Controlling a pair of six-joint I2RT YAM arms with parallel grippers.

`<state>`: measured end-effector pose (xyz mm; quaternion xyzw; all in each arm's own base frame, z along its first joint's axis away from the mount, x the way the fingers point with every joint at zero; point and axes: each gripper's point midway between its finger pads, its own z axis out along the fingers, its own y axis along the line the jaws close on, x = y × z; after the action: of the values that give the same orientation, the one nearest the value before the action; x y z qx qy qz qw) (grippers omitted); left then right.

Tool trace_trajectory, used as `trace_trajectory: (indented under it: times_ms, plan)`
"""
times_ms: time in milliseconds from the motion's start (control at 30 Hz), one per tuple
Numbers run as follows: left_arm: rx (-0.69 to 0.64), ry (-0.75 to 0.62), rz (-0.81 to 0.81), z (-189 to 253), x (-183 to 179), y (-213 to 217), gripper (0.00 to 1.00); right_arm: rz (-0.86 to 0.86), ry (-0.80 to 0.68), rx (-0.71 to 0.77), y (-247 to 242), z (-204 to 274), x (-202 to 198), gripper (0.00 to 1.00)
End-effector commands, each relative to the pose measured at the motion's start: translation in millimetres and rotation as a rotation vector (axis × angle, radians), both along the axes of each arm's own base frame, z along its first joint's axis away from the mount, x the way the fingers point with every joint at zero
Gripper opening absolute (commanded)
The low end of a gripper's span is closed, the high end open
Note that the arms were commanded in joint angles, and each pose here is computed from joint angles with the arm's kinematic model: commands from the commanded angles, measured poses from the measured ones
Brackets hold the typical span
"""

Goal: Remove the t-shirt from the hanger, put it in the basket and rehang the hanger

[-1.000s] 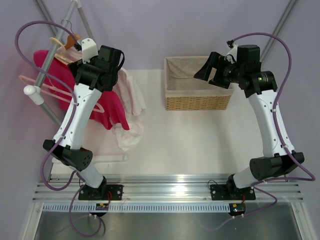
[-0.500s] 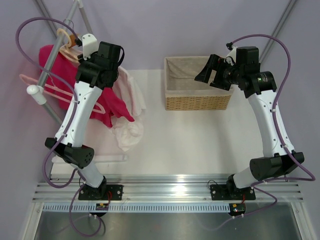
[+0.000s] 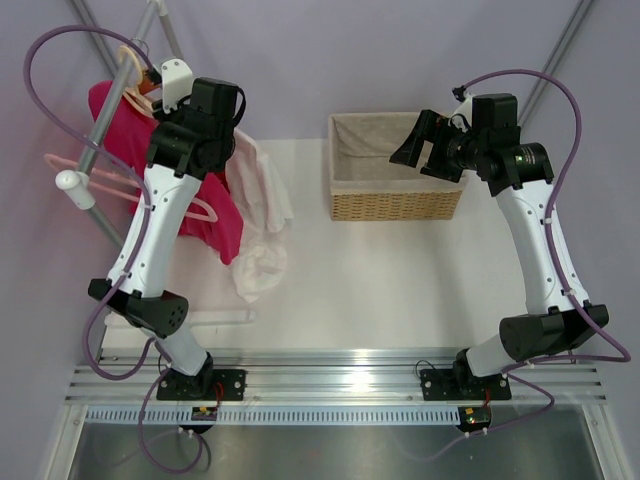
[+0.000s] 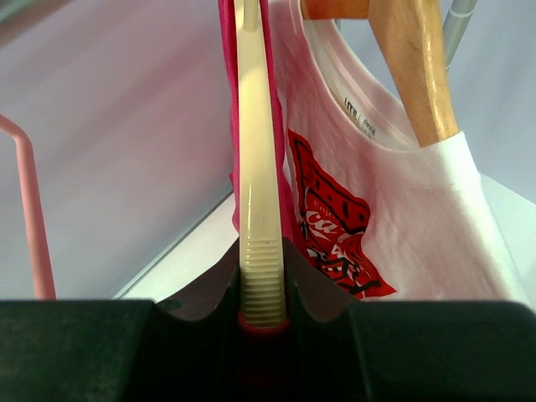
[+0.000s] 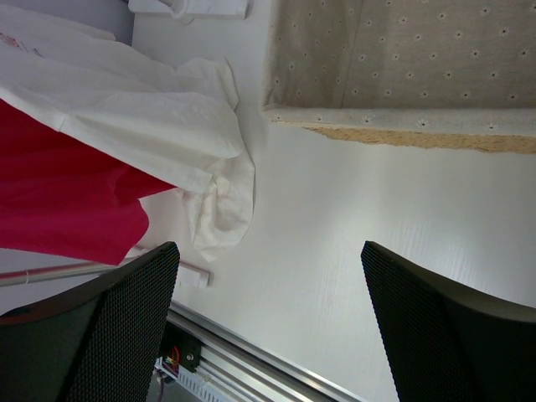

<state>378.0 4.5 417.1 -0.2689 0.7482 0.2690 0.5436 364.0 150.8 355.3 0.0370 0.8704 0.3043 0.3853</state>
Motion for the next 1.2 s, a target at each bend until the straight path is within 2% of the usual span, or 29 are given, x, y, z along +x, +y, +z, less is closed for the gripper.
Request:
trace_trajectory:
  times_ms: [0, 133, 333, 533, 833, 1000, 1167]
  plan:
    - [-0.027, -0.233, 0.049, 64.8, -22.8, 13.8, 0.00, 0.006, -0.048, -0.009, -0.4, 14.5, -11.0, 0.98]
    - [-0.059, -0.303, -0.025, 81.8, -21.5, 7.0, 0.00, 0.005, -0.060, -0.010, -0.7, 18.3, -12.4, 0.98]
    - [-0.069, -0.310, -0.069, 87.1, -22.6, 0.9, 0.00, -0.001, -0.068, -0.012, -2.3, 21.4, -14.1, 0.98]
    - [-0.206, -0.301, -0.281, 69.3, -21.6, -31.0, 0.00, -0.009, -0.067, -0.026, -4.6, 20.2, -13.3, 0.99]
    - [-0.353, -0.211, -0.617, 41.3, -33.4, -86.9, 0.00, -0.021, -0.068, -0.058, -9.0, 14.2, -6.8, 0.99]
    - [-0.354, -0.229, -0.706, 50.7, -50.6, -92.3, 0.00, 0.032, -0.103, -0.031, -0.5, 23.4, -7.8, 0.99]
    - [-0.338, -0.247, -0.691, 71.4, -78.5, -75.6, 0.00, 0.031, -0.079, -0.036, 1.8, 13.1, 2.7, 1.00]
